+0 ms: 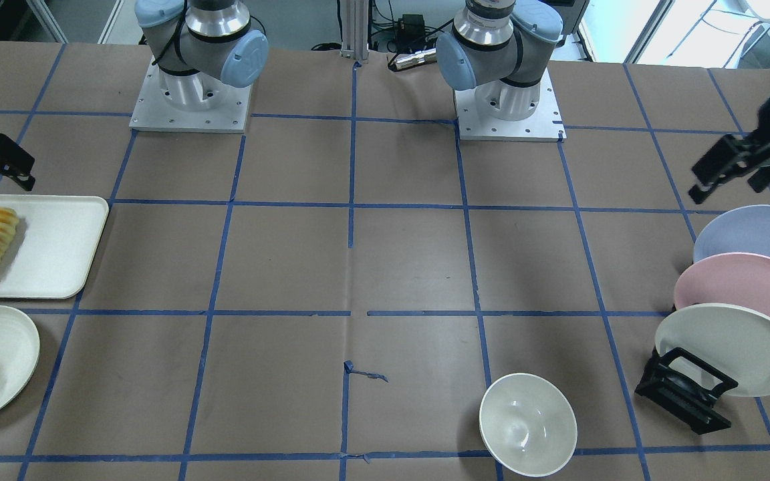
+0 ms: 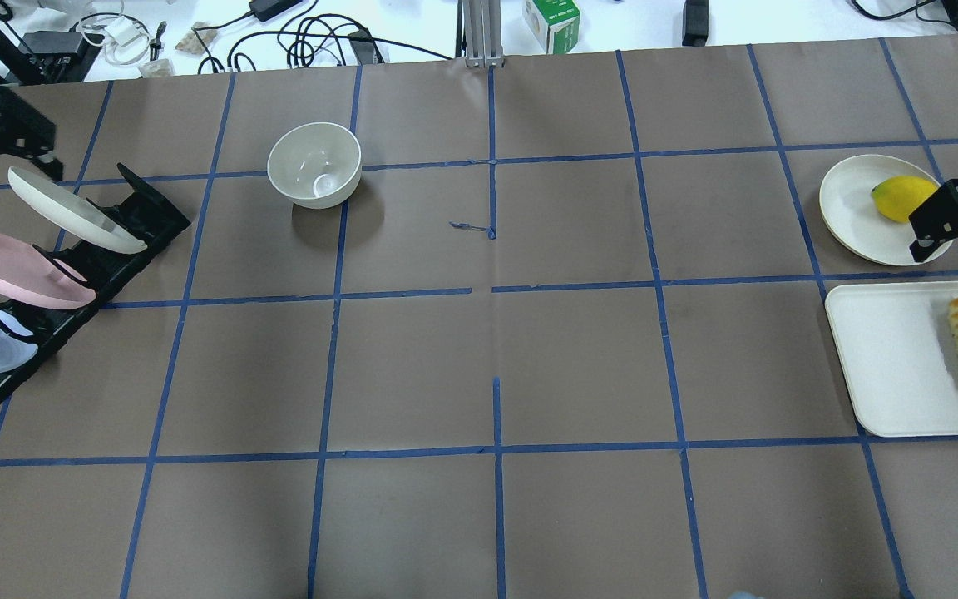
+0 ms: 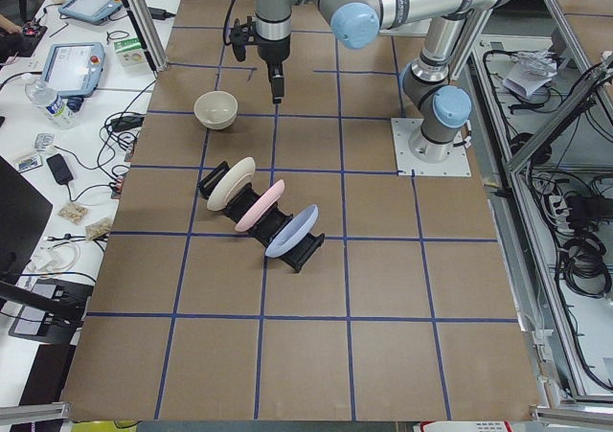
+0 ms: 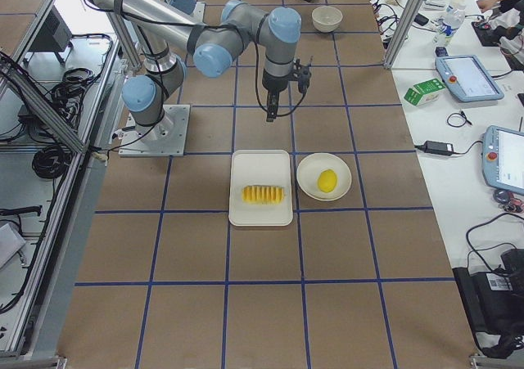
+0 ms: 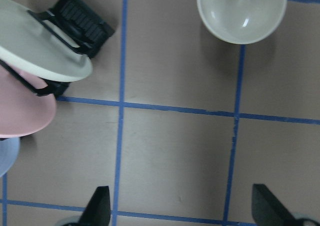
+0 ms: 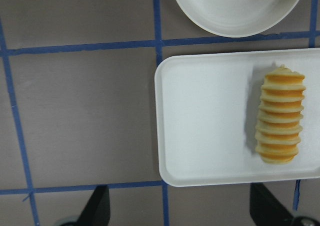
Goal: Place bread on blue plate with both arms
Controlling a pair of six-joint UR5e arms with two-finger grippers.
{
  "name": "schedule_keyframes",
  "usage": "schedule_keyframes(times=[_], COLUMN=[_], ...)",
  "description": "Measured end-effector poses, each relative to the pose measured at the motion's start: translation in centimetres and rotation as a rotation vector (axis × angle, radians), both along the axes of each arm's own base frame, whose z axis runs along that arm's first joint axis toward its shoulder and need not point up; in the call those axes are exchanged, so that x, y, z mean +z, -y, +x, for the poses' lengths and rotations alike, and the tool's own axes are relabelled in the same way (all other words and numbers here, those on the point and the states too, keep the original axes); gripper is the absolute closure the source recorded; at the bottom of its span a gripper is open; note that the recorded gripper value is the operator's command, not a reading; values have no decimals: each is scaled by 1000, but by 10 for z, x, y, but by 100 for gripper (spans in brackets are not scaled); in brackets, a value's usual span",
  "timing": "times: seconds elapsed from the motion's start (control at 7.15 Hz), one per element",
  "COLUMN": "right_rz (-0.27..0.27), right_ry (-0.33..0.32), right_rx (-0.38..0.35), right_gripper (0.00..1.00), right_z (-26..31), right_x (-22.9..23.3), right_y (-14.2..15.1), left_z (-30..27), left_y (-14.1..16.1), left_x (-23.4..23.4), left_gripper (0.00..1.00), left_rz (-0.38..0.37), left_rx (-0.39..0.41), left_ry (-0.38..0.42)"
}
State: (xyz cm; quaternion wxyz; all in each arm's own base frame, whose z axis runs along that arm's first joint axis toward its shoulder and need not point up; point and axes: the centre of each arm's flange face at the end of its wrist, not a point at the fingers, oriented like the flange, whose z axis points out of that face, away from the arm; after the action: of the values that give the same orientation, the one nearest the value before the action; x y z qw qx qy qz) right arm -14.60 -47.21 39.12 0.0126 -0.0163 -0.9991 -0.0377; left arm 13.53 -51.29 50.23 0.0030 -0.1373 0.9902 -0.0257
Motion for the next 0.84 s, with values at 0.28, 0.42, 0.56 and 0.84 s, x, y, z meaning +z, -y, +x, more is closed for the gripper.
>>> schedule_keyframes(times=[0.28, 0.42, 0.56, 0.84], right_rz=[10, 6, 14, 45], right_ry=[-42, -57, -56, -32], right_rx=[73, 101, 113, 117], right_gripper=[0, 0, 0, 0], right_z=[-81, -108, -124, -137], right_x=[-56, -82, -103, -137], right_y=[14, 20, 24, 27], left_z=[120, 162, 191, 244], left_y=[-17, -17, -16, -26], left_x=[-20, -38, -59, -113], left_gripper=[0, 0, 0, 0], left_rz=[-44, -65, -54, 2], left_rx=[209, 268, 304, 366], left_ry=[22, 42, 40, 0])
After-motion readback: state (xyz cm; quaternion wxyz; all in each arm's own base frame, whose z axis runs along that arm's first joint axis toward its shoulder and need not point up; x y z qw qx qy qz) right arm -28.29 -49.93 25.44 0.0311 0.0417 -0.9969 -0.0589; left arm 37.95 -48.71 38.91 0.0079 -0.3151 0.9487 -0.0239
